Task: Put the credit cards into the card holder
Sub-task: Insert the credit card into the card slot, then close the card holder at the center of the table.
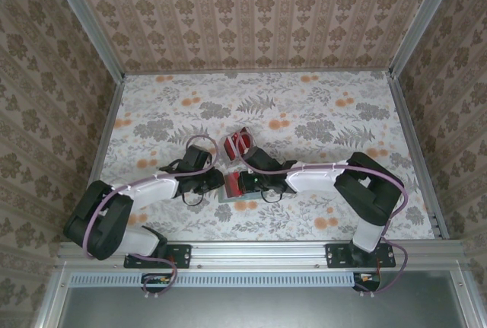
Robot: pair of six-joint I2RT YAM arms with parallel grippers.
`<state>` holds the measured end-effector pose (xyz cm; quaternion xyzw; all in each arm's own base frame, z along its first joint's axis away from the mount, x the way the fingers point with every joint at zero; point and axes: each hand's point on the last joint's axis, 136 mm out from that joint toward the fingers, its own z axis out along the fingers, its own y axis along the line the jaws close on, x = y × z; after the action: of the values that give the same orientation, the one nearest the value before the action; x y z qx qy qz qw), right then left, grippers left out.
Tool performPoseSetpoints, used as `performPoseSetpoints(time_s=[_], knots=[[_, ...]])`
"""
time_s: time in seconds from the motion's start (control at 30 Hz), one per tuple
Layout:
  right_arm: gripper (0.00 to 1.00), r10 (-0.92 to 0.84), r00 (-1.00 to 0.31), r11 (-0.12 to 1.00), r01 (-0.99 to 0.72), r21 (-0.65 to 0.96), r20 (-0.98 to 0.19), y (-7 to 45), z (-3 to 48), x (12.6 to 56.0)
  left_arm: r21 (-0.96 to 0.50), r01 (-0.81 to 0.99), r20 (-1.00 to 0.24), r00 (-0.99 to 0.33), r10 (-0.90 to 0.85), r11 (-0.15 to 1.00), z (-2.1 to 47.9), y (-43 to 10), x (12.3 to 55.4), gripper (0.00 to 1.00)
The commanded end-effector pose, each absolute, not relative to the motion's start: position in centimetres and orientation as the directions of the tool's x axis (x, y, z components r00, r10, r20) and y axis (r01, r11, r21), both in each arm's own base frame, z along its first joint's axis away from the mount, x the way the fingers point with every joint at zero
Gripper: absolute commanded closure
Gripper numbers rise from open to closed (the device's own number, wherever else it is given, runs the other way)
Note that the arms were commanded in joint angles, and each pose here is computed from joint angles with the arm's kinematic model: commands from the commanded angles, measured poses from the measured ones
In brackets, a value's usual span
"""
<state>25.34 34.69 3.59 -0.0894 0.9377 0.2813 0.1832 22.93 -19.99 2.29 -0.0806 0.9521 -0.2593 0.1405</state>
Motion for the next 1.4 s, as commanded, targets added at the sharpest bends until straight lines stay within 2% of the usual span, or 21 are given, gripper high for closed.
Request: performPoseSetpoints(time_s=[0.0, 0.23, 0.4, 0.73, 0.97, 1.13, 1.37], knots=[[0.97, -0.034, -0.913, 0.822, -0.257, 0.509, -0.407, 35.8, 3.9, 25.2, -0.466, -0.125, -0.155, -0.963, -0.22, 0.876, 0.2, -19.0, 20.5, 0.78], [0.91, -0.056, -0.912, 0.758, -0.303, 0.578, -0.406, 37.5, 4.5, 23.6, -0.464, -0.128, -0.159, -0.962, -0.224, 0.876, 0.1, -18.9, 20.3, 0.78], [0.73, -0.073, -0.911, 0.752, -0.317, 0.578, -0.405, 37.4, 4.5, 22.5, -0.465, -0.124, -0.166, -0.96, -0.224, 0.877, 0.1, -19.2, 20.1, 0.77], [0.55, -0.056, -0.85, 0.846, -0.319, 0.428, -0.524, 29.1, 9.5, 23.4, -0.434, -0.117, -0.193, -0.956, -0.219, 0.893, 0.4, -18.2, 19.5, 0.77], [0.52, -0.176, -0.882, 0.876, -0.343, 0.339, -0.438, 23.2, 7.6, 21.7, -0.419, -0.111, -0.206, -0.955, -0.214, 0.901, 0.6, -17.8, 19.7, 0.77], [0.52, -0.268, -0.887, 0.848, -0.402, 0.345, -0.375, 23.6, 5.4, 20.3, -0.414, -0.107, -0.198, -0.959, -0.204, 0.904, 0.4, -18.0, 20.0, 0.77], [0.52, -0.364, -0.851, 0.823, -0.484, 0.297, -0.379, 25.6, 4.0, 20.7, -0.415, -0.105, -0.19, -0.961, -0.199, 0.904, 0.2, -18.3, 20.1, 0.77]])
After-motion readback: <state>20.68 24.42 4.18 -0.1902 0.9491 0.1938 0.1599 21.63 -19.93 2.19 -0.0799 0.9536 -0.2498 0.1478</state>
